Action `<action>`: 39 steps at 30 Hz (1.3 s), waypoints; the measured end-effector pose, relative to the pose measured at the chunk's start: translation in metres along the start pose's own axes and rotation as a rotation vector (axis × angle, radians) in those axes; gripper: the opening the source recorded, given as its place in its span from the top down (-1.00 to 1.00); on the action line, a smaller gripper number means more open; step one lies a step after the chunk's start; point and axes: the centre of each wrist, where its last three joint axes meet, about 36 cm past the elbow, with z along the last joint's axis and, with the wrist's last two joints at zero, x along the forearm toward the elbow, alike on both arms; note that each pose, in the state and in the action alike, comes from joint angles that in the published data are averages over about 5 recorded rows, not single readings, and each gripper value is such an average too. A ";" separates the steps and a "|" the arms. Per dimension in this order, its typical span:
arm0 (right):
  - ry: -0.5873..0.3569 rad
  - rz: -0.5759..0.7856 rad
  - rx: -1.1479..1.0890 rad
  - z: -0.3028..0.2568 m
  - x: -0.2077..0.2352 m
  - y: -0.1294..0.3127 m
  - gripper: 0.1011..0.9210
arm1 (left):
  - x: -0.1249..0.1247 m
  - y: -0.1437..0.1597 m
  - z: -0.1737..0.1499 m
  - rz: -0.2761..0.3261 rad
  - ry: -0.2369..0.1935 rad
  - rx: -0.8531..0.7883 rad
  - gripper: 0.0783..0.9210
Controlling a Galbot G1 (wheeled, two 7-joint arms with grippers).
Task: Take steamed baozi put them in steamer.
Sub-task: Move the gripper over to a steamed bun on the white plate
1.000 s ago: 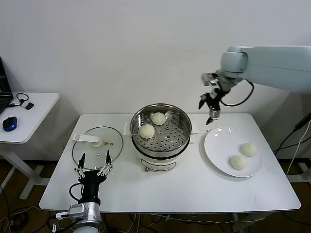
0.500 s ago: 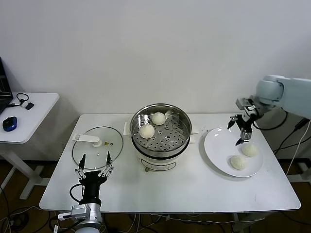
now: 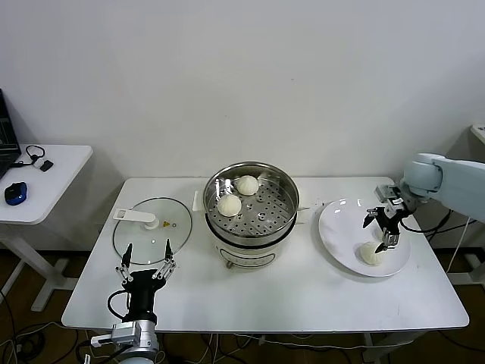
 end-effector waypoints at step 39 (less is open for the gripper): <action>0.035 -0.028 -0.033 0.026 -0.055 0.007 -0.47 | 0.000 0.001 0.004 -0.007 0.005 0.000 -0.77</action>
